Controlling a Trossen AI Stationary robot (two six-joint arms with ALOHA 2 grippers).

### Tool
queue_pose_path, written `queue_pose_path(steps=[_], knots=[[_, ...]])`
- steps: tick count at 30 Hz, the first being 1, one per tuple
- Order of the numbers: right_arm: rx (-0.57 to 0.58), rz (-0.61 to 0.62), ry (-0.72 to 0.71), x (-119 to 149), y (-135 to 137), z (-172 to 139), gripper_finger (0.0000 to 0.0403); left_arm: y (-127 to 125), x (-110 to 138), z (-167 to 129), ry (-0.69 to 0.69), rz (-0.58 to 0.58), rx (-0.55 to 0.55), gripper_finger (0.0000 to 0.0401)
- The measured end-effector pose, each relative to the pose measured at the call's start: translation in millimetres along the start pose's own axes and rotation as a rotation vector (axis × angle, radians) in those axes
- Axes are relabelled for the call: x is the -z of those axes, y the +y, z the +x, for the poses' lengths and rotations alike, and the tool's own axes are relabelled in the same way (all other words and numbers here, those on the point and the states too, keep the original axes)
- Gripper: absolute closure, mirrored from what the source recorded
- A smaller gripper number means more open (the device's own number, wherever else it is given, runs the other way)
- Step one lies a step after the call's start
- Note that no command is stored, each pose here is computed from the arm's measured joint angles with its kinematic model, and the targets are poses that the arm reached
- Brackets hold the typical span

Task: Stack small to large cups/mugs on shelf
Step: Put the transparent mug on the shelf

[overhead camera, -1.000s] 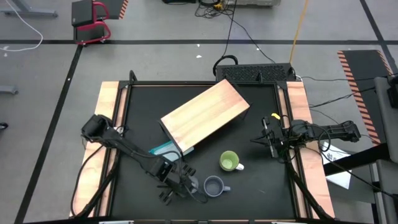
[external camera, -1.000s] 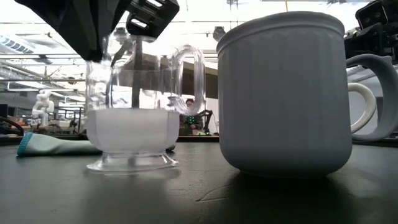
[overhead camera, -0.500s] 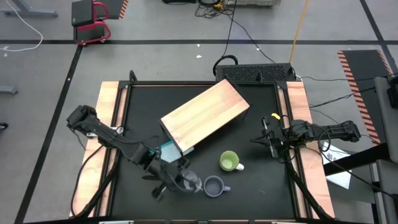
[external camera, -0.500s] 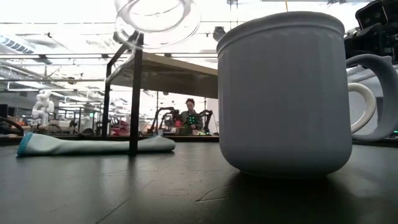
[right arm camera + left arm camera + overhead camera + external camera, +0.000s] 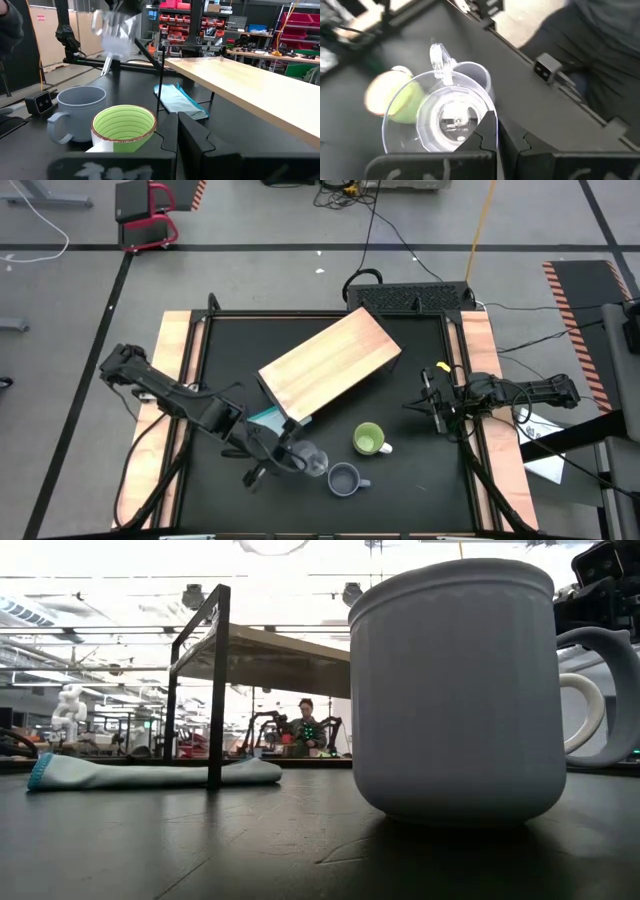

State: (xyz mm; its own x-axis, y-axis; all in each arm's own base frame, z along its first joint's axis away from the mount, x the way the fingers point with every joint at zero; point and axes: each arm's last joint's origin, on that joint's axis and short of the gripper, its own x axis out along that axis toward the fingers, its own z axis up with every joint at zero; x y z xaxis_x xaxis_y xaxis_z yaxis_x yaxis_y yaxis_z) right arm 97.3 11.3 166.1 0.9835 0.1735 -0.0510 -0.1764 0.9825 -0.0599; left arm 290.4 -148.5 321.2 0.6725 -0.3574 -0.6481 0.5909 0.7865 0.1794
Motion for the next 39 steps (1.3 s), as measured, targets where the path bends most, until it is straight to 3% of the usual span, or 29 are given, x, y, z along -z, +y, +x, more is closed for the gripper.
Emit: queue_pose_path(steps=[9,19,27,34,39], knots=[[0.0,0.0,0.0,0.0,0.0,0.0,0.0403,2.5,0.6,-39.0,-0.001,0.03,-0.102,0.0401],[0.0,0.0,0.0,0.1,0.0,0.0,0.0403,4.9,6.0,-58.9,0.026,0.034,-0.131,0.0401],[0.0,0.007,0.0,0.0,0.0,0.0,0.0403,18.9,14.0,-82.7,0.043,0.01,-0.222,0.0401],[0.0,0.029,0.0,0.0,0.0,0.0,0.0403,15.1,18.2,-124.3,-0.038,-0.02,-0.24,0.0401],[0.0,0.024,0.0,0.0,0.0,0.0,0.0403,4.5,35.1,-135.3,-0.049,-0.03,-0.252,0.0401]])
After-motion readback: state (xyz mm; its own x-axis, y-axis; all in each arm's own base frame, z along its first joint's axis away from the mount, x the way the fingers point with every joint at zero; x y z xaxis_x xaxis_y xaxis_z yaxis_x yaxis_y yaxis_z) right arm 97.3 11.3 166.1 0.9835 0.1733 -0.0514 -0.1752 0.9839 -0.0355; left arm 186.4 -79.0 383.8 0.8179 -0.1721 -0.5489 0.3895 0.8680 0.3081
